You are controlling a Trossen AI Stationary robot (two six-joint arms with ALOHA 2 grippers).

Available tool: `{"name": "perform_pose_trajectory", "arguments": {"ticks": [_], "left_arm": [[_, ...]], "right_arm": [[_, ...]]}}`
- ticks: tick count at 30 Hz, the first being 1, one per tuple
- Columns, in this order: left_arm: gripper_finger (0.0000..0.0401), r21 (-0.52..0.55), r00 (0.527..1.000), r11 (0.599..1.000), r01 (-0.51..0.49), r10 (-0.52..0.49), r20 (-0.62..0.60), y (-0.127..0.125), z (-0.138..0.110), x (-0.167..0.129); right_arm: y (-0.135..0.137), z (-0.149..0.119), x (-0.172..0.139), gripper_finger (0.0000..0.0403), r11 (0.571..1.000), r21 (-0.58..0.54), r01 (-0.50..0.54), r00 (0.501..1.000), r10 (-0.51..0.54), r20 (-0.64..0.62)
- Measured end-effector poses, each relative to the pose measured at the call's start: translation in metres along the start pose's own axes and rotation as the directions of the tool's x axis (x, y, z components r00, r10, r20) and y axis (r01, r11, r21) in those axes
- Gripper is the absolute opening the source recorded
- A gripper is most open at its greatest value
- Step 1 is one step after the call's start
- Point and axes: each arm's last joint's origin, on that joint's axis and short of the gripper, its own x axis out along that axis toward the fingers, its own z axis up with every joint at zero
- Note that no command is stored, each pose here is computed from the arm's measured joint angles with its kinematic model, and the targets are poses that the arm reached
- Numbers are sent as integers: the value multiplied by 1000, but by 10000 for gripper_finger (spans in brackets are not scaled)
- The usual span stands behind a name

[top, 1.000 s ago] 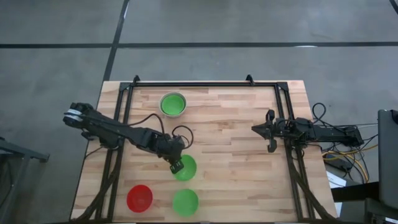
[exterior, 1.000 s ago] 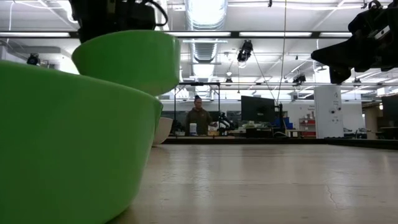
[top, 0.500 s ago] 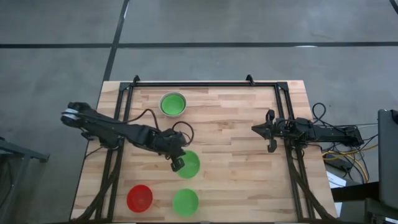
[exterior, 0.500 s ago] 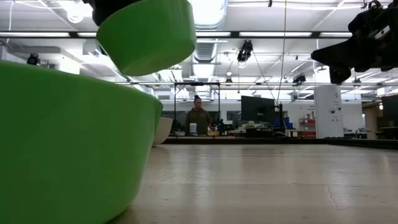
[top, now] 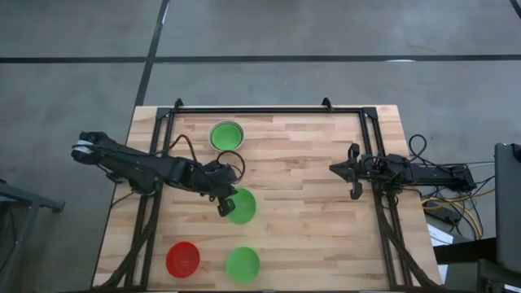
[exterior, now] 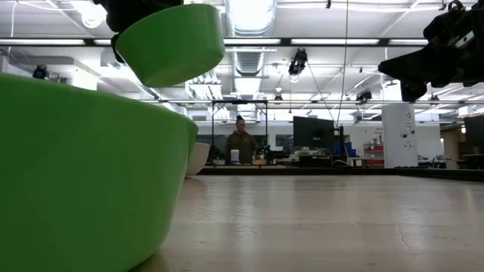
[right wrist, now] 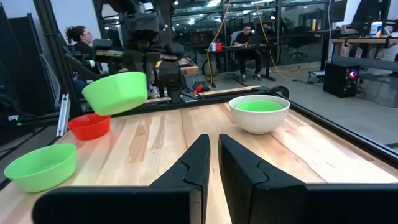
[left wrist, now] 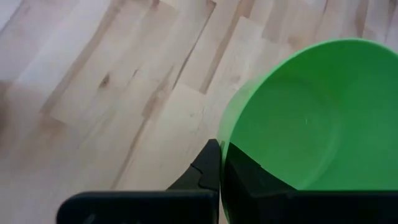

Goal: Nest bowls inside each other
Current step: Stack the middle green bowl on the stacked green bowl

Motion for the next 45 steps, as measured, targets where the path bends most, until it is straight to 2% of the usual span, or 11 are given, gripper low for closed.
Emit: {"name": "perform_pose_trajectory", "arguments": {"ticks": [14, 20, 28, 38, 45], "left_arm": [[3, -61, 998, 996, -59, 59, -2, 44, -9, -7], [3, -44, 997, 996, -74, 73, -8, 59, -3, -8], [3, -110, 991, 985, -132, 133, 5, 87, 10, -5], [4, -327, 970, 919, -221, 241, 22, 132, 24, -8], [4, -420, 951, 864, -277, 308, 7, 158, 27, -13]], "right_arm": [[0, 0, 0, 34, 1000, 0, -1, 1000, 1, 0], [0, 0, 0, 34, 1000, 0, 0, 1000, 0, 0], [0, 0, 0, 34, 1000, -1, -1, 1000, 1, 0], [0, 0, 0, 34, 1000, -1, 0, 1000, 0, 0], [0, 0, 0, 34, 1000, 0, 0, 1000, 0, 0]]}}
